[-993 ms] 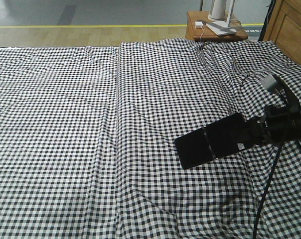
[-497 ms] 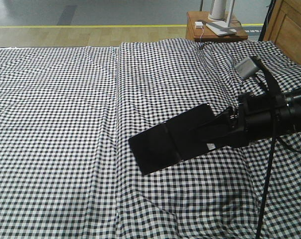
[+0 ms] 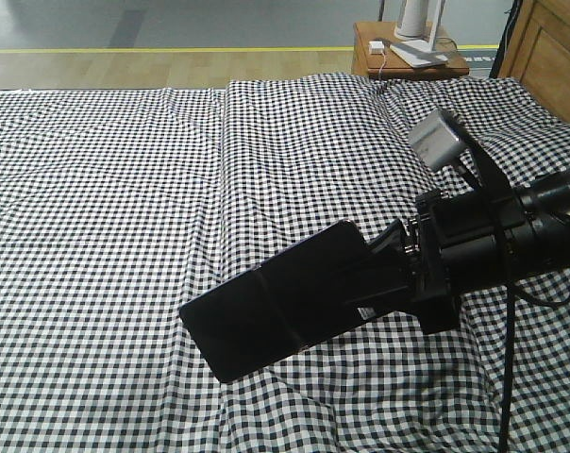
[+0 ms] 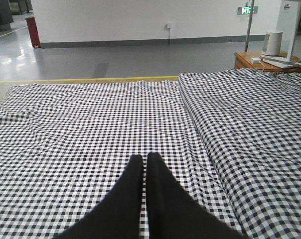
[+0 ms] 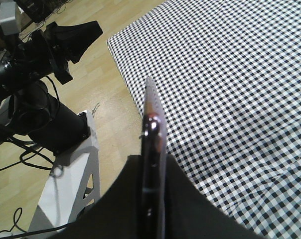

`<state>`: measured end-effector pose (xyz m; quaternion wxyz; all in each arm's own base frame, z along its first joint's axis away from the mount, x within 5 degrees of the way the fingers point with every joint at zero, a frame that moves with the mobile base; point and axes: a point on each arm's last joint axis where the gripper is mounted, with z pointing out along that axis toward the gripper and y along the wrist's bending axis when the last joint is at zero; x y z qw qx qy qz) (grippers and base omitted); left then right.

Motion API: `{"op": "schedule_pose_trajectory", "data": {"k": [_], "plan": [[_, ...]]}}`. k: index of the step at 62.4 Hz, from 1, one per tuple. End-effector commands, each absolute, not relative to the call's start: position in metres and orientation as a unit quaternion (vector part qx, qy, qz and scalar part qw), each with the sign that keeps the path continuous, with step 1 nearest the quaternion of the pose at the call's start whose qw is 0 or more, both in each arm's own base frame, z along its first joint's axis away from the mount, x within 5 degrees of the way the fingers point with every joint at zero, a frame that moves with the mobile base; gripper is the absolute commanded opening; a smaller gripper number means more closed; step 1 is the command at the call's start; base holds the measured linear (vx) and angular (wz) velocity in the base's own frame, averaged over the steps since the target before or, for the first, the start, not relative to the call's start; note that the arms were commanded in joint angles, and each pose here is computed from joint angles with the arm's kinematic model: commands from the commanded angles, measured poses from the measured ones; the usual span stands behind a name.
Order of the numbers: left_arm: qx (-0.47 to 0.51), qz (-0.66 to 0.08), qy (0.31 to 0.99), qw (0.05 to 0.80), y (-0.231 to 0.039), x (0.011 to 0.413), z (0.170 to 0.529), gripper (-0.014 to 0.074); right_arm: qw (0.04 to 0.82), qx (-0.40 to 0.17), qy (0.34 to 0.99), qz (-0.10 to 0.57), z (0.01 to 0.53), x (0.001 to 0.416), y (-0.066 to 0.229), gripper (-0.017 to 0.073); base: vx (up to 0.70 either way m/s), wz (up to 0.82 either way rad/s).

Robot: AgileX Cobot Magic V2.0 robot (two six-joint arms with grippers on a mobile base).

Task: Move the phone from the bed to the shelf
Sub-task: 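Lift the black phone off the sheet with the right gripper, then hold the phone raised in the right gripper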

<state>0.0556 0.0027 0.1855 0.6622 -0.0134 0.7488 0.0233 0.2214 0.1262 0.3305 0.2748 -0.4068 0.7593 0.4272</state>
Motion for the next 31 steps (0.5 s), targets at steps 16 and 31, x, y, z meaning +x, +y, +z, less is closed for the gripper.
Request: {"op": "schedule_pose_trajectory", "data": {"k": [16,31], "plan": [[-0.017,0.022,0.725,0.688,0.0029,0.0558,0.1898,0.0001,0.287,-0.415,0.724,0.47,0.3521,0.2102,0.1286,-0.0002,0.0,0.0],[-0.017,0.022,0.725,0.688,0.0029,0.0558,0.1898,0.0001,0.311,-0.439,0.713,0.451,0.3514,0.2121,0.1282,-0.0002,0.0,0.0]]}}
